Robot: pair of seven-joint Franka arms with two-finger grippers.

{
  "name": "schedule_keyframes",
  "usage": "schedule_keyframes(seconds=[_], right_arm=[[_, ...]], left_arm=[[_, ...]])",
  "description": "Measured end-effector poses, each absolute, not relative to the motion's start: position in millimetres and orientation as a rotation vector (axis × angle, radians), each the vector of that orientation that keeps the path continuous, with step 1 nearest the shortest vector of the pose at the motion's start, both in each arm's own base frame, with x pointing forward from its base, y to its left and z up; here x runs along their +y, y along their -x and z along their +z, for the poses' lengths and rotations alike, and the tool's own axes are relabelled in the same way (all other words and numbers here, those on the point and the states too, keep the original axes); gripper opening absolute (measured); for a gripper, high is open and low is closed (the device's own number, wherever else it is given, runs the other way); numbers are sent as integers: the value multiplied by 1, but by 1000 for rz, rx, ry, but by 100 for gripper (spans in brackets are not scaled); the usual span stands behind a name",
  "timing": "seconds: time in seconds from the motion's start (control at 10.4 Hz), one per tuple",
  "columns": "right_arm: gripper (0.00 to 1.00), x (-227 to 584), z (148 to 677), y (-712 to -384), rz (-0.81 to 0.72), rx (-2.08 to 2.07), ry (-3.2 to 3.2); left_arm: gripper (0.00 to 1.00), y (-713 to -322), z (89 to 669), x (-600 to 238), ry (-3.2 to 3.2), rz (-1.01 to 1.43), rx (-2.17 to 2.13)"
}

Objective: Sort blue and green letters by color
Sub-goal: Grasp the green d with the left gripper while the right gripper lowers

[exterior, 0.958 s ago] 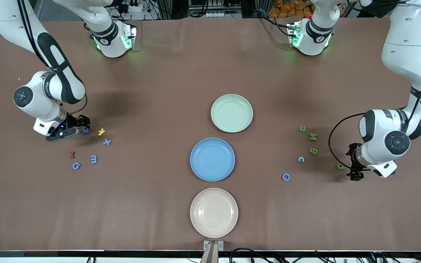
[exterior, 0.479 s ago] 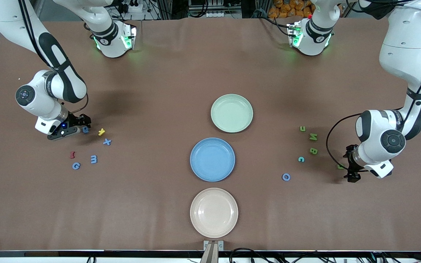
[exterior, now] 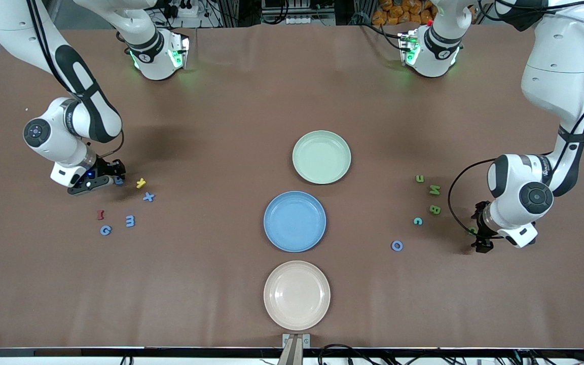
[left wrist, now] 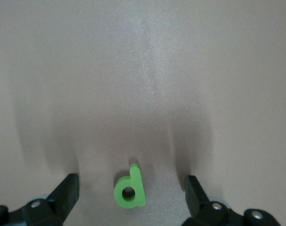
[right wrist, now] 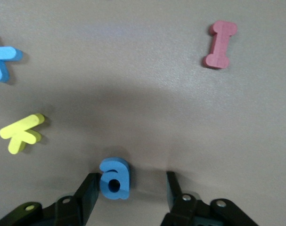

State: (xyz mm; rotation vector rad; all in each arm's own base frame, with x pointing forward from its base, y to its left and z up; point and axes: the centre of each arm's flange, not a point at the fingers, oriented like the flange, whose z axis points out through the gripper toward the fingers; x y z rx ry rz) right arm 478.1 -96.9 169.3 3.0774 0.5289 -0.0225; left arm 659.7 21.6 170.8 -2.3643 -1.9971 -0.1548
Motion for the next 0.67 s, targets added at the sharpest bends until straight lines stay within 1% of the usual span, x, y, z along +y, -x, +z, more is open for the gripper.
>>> schedule_keyframes(seconds=[0.1,0.29,0.38,0.48,0.58,0.67], right_arm=[[64,-91,170,-480,-19,514,-3080],[64,-76,170,-482,-14,512,-3080],[62,-73,170,-483,-13,514,-3080],[62,-74,170,-483,-12,511,-3080],[66,-74,170,-483,-11,507,-3081],[68,-74,170,-483,-12,504,-3083]], left_arm=[[100,-660,171,22,2365,-155,-1996],[100,-660,171,22,2365,-157,-1994],[100,-660,171,22,2366,-158,-1992],[93,-660,171,22,2367,-159,-1993],[81,-661,172,22,2369,-172,-2002],[66,-662,174,25,2354,-182,-2028]])
